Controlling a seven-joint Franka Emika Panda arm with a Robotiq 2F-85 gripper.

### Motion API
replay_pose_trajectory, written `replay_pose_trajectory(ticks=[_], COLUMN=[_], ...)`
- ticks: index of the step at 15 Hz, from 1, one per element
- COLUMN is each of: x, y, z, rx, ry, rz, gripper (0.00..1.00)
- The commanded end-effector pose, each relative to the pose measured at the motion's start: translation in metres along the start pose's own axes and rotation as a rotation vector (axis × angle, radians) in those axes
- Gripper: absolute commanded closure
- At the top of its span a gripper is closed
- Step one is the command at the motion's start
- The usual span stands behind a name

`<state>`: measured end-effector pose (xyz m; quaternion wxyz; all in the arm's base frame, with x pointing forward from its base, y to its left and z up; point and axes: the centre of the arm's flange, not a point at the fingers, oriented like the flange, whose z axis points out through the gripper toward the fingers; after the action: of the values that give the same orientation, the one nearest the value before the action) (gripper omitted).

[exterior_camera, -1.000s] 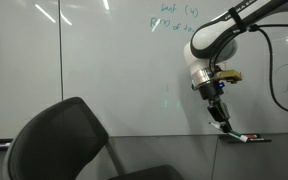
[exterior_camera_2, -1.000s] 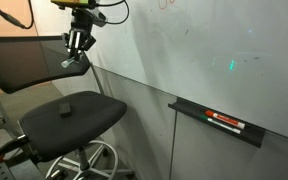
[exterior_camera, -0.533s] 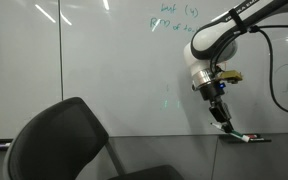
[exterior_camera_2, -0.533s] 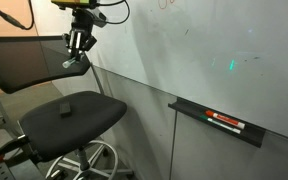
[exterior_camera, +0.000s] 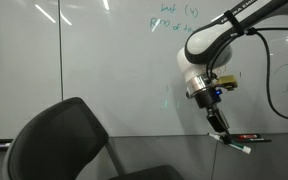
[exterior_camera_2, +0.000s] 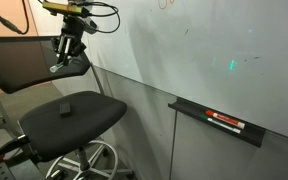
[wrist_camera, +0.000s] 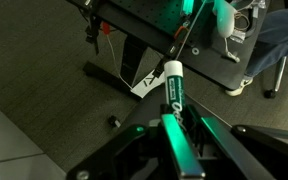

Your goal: Use the marker on the chair to write on the white board

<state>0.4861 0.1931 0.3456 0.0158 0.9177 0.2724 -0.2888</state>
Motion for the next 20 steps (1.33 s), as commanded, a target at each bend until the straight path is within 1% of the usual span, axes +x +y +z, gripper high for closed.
replay_pose_trajectory(ticks=[1, 7, 10, 11, 12, 16, 20], x=[0.031, 0.086, 0.108, 0.116, 0.125, 0.159, 0.194], y=[-0.034, -0.089, -0.106, -0.111, -0.113, -0.11, -0.093], z=[0.013, 0.041, 0.052, 0.056, 0.06, 0.079, 0.104], rx=[-0.034, -0.131, -0.162, -0.187, -0.218, -0.296, -0.392], ry=[-0.008, -0.054, -0.066, -0.066, -0.065, -0.079, -0.073], rz=[-0.112, -0.249, -0.312, -0.337, -0.356, -0.4, -0.402], gripper=[0.92, 0.92, 0.92, 0.92, 0.92, 0.92, 0.92])
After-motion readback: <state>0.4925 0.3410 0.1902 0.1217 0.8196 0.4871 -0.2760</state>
